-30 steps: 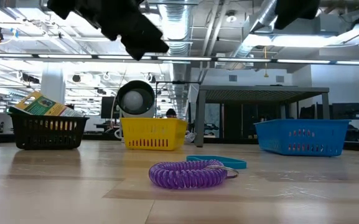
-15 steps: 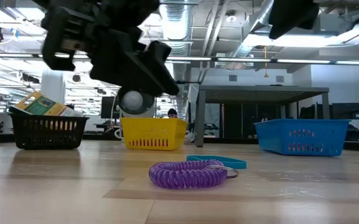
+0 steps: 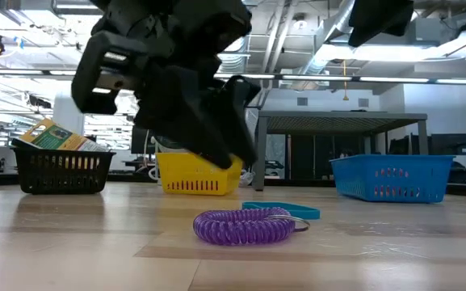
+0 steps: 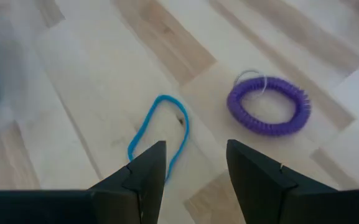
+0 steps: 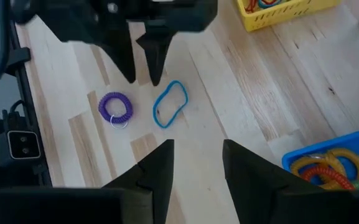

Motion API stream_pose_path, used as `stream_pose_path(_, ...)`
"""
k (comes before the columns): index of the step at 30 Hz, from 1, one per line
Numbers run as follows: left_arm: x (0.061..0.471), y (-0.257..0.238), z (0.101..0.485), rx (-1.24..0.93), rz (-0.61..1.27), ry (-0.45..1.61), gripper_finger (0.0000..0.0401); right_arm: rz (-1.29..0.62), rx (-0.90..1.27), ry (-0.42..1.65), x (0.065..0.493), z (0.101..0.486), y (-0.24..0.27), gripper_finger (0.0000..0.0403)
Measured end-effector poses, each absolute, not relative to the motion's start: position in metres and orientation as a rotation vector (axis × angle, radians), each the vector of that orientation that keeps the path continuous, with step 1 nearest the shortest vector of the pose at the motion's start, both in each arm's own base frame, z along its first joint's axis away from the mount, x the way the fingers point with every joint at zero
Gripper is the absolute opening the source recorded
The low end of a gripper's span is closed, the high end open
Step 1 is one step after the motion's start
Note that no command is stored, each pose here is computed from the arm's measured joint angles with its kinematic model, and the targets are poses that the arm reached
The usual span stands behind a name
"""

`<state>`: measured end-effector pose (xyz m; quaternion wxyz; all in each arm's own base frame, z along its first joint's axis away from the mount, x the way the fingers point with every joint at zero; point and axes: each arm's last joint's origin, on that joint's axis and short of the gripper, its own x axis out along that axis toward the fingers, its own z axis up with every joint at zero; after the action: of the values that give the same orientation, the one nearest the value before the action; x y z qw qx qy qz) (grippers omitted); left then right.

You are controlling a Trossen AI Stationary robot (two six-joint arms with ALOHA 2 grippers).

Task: Pick & Place Office Desk Supplies
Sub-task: Put the blue rubber band into the yellow basket

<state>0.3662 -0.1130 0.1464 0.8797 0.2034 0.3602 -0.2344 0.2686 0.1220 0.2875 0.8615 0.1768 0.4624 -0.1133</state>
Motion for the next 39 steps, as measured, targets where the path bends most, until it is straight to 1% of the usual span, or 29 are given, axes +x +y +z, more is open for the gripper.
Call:
stream_pose_path(6,0.378,-0.115,0.136,0.435,-0.503,0.834,0.0163,-0.243,0.359,0.958,0.269,0.288,0.122,0.0133)
stream_pose_path(11,0.386,-0.114,0.135,0.459,-0.481,0.816,0.0163,-0.247,0.357,0.957,0.269,0.288,0.122,0.0133)
stream_pose_path(18,0.388,-0.100,0.130,0.446,-0.454,0.851,0.0158,-0.248,0.357,0.942,0.270,0.288,0.122,0.0133)
stream_pose_path(25,0.388,-0.097,0.121,0.465,-0.466,0.889,0.0125,-0.246,0.351,0.943,0.270,0.288,0.122,0.0133)
stream_pose_path(34,0.388,-0.098,0.120,0.442,-0.471,0.892,0.0091,-0.257,0.316,0.918,0.270,0.289,0.122,0.0133)
stream_pose_path(37,0.389,-0.097,0.120,0.424,-0.430,0.888,0.0068,-0.268,0.302,0.905,0.269,0.289,0.124,0.0133)
stream_pose_path(39,0.390,-0.096,0.120,0.421,-0.416,0.886,0.0043,-0.271,0.295,0.902,0.270,0.289,0.124,0.0133)
